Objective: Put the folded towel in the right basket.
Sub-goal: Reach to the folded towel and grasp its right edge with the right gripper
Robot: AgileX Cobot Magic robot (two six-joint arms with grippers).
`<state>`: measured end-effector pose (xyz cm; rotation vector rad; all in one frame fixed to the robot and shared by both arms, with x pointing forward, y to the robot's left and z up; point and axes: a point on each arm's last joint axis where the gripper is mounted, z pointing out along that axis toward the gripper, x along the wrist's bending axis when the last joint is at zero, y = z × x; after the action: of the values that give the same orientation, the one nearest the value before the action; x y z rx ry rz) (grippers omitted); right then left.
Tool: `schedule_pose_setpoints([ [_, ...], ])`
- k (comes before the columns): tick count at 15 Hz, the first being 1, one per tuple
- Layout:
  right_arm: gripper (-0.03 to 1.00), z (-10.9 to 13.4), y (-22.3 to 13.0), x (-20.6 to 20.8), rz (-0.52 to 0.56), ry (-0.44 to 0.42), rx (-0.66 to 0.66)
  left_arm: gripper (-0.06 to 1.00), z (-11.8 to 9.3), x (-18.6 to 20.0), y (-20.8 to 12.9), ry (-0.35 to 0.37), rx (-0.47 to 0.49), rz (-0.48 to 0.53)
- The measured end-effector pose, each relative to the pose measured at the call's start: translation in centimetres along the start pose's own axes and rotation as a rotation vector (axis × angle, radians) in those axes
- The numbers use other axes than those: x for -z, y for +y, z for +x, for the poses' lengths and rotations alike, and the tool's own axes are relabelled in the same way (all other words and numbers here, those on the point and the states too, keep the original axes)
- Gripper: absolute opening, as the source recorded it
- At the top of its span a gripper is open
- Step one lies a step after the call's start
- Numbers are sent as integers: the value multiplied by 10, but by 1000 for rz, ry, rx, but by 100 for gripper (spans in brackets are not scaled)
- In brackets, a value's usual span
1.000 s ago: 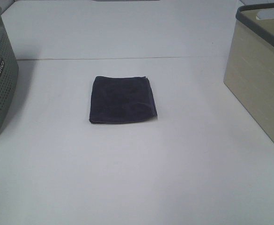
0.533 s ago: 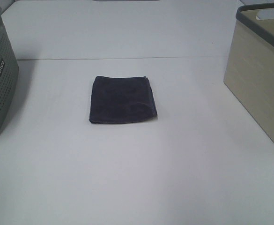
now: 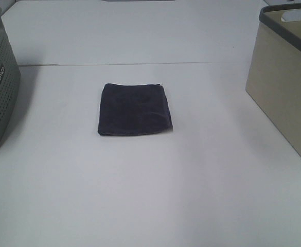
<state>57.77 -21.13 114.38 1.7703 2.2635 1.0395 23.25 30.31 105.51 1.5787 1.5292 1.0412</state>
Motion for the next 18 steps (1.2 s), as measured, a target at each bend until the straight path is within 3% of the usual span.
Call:
schedule_pose_setpoints([
  [3, 97, 4, 16, -132, 153, 124, -56, 99, 0, 0, 0, 0, 0, 0],
  [7, 97, -24, 20, -223, 241, 146, -104, 99, 0, 0, 0, 0, 0, 0],
  [12, 96, -55, 7, -281, 321, 28, -86, 99, 0, 0, 0, 0, 0, 0],
  [18, 96, -64, -11, -311, 364, 54, -179, 99, 0, 0, 0, 0, 0, 0],
])
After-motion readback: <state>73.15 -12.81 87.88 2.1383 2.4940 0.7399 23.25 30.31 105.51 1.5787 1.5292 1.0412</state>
